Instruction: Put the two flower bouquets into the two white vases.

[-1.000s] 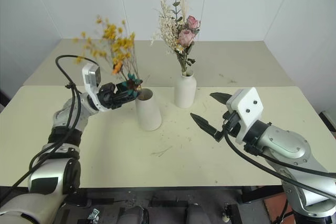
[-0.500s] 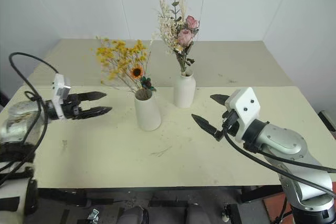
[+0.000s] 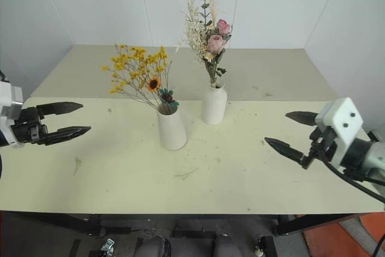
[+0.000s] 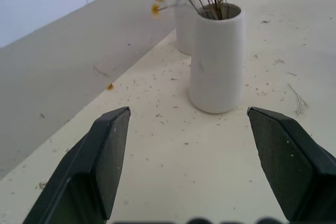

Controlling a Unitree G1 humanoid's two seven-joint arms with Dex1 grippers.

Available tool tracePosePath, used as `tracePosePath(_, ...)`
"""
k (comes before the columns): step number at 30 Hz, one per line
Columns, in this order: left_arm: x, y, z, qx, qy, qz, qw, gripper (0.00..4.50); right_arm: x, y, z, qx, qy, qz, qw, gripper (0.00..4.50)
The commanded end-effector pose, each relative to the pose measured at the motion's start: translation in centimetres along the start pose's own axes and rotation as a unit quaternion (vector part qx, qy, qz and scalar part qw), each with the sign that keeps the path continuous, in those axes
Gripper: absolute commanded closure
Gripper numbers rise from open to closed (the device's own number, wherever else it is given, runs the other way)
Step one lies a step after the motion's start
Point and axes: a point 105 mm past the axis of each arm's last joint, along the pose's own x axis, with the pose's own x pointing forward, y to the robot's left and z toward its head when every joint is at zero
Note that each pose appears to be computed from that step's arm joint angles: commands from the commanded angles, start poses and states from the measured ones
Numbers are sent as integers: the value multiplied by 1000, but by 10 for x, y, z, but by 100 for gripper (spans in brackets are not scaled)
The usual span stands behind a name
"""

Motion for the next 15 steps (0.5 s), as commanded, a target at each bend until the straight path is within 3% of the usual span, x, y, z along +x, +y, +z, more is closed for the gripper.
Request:
tracePosePath(1, -7, 1, 18, 26, -12, 6, 1000, 62, -16, -8, 10, -33, -3, 1, 999, 0)
tracePosePath(15, -13, 7, 19, 29, -11, 9, 999, 62, -30, -16, 3, -42, 21, -12, 999, 0)
